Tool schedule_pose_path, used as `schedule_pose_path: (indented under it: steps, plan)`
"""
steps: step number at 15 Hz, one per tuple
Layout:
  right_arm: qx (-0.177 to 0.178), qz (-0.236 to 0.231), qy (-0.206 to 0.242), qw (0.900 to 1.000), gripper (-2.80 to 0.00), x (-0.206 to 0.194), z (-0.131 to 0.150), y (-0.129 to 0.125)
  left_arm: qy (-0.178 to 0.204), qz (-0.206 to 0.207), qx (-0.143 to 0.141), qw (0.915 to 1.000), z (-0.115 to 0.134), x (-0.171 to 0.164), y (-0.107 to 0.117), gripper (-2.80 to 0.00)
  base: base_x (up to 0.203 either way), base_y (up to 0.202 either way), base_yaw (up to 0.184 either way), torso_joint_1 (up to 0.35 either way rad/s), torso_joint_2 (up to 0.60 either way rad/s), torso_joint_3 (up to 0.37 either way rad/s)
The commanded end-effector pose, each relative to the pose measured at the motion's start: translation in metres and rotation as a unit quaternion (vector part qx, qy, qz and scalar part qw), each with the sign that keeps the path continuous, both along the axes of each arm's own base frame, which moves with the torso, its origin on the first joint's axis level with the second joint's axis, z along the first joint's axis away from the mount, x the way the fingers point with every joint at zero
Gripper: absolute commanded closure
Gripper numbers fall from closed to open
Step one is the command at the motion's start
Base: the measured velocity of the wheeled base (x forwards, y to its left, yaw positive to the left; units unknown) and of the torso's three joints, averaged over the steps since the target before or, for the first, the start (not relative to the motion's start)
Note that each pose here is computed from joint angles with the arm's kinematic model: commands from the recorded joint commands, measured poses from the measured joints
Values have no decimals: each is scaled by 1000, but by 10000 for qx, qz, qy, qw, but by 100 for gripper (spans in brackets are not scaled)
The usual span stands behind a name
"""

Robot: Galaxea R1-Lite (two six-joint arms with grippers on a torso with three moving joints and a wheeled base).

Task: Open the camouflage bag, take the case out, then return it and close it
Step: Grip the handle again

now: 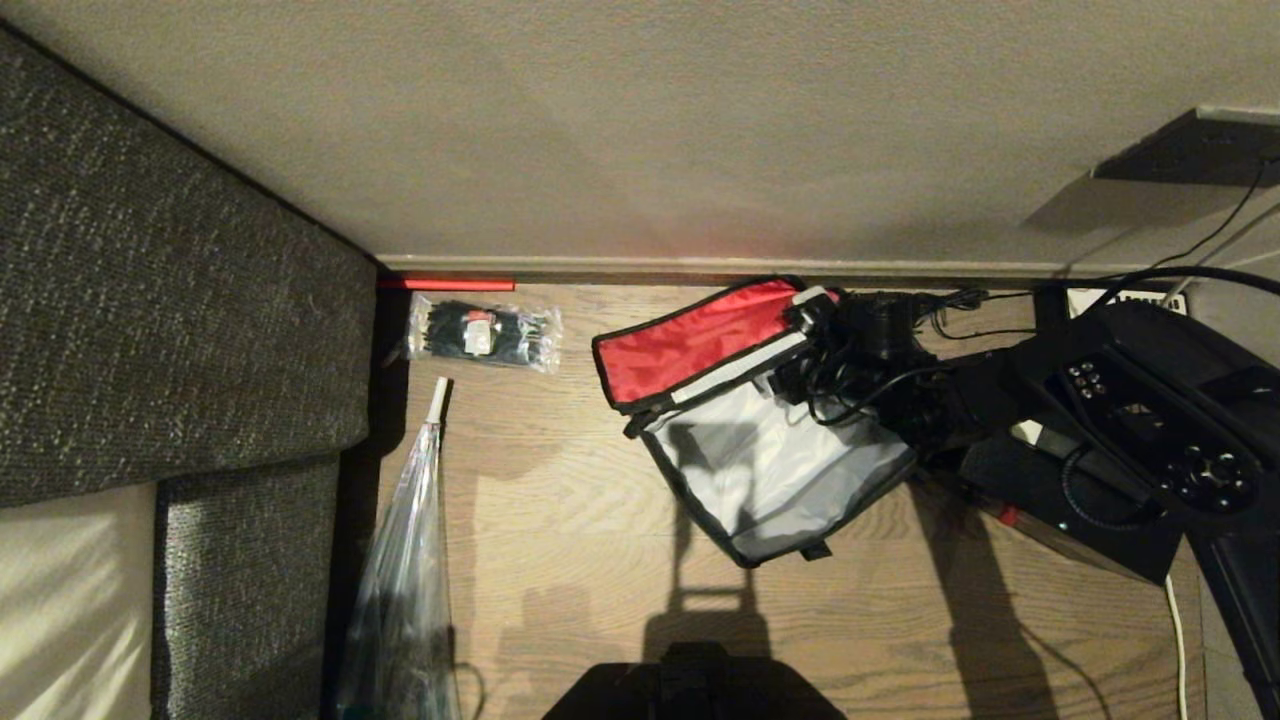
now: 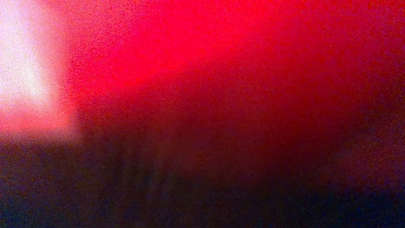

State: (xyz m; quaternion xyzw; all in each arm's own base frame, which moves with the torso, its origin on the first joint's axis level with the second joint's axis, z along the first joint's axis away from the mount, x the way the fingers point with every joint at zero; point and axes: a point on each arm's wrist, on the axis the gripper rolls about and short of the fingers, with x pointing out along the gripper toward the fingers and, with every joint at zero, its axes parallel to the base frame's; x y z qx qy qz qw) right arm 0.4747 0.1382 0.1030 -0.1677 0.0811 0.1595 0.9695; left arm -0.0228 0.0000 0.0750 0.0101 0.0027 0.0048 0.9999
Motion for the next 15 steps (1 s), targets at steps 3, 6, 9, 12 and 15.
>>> schedule_pose_path:
  steps: [3,6,9,12,15]
  plan:
    - [53,17,-491,9988,-280,9,11,1,4,6,6,10000,-1,0,0,0,0,0,0,0,0,0]
    - [153,29,-948,9954,-280,15,31,2,12,6,6,10000,-1,0,0,0,0,0,0,0,0,0]
    - [288,29,-1430,9893,-280,19,49,4,2,3,0,10000,-1,0,0,0,0,0,0,0,0,0]
    - [308,30,-1572,9871,-280,21,54,5,3,6,3,10000,-1,0,0,0,0,0,0,0,0,0]
    - [237,84,-1113,9935,-280,15,36,3,5,6,6,10000,-1,0,0,0,0,0,0,0,0,0]
